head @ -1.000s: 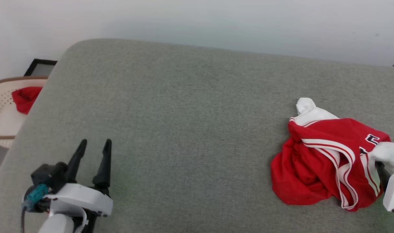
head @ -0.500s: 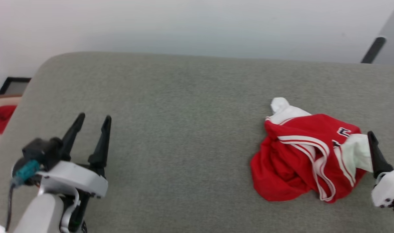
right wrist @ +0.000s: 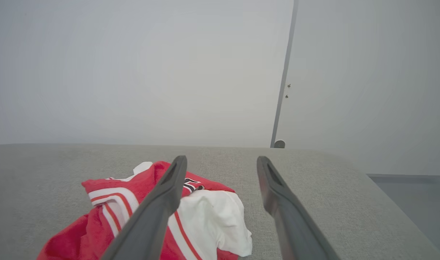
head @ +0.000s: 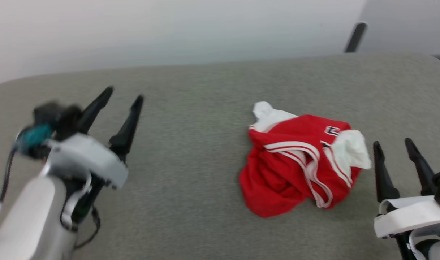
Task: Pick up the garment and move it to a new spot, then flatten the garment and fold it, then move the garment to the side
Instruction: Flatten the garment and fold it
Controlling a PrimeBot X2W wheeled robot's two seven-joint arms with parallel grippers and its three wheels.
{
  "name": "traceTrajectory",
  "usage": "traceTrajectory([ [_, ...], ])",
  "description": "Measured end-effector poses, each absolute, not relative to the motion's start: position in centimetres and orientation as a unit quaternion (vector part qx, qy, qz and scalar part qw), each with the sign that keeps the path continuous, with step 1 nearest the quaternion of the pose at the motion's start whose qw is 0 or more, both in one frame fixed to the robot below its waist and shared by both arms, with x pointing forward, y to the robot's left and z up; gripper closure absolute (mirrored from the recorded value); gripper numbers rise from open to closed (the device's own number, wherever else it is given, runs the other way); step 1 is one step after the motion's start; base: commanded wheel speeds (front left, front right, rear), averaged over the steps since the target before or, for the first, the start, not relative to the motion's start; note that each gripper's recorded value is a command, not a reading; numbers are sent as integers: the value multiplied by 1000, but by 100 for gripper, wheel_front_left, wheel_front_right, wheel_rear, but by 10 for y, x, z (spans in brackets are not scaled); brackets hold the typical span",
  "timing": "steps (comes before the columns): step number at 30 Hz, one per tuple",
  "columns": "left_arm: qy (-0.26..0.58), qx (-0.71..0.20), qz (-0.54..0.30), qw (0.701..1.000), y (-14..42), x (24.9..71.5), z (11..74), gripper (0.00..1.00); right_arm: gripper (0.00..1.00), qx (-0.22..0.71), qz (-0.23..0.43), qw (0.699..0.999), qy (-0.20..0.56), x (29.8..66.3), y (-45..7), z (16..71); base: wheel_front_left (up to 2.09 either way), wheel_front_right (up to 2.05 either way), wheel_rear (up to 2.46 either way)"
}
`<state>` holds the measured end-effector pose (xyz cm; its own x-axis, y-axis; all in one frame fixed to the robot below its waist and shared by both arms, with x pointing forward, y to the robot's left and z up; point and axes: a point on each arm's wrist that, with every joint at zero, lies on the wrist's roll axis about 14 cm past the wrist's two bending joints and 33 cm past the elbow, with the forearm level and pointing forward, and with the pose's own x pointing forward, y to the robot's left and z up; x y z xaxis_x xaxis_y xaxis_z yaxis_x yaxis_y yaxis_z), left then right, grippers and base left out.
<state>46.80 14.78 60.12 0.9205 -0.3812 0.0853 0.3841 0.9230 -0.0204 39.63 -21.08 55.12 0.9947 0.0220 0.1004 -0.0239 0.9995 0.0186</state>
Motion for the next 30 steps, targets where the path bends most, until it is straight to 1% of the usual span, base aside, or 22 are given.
traceTrajectory([
  [9, 32, -7, -333, 942, 49, 510, 620, 0, 0, 28, -26, 998, -53, 383, -229, 545, 0, 0, 0],
  [13, 98, -5, -382, 919, 8, 522, 605, 0, 0, 36, -45, 997, -45, 377, -237, 535, 0, 0, 0],
  [16, 153, 5, -410, 899, -19, 526, 583, 0, 0, 40, -60, 997, -35, 372, -245, 526, 0, 0, 0],
  [21, 243, 21, -443, 863, -53, 523, 536, 0, 0, 46, -87, 995, -18, 363, -259, 511, 0, 0, 0],
  [30, 378, 54, -427, 819, -60, 522, 455, 0, 0, 52, -122, 991, 9, 352, -277, 489, 0, 0, 0],
])
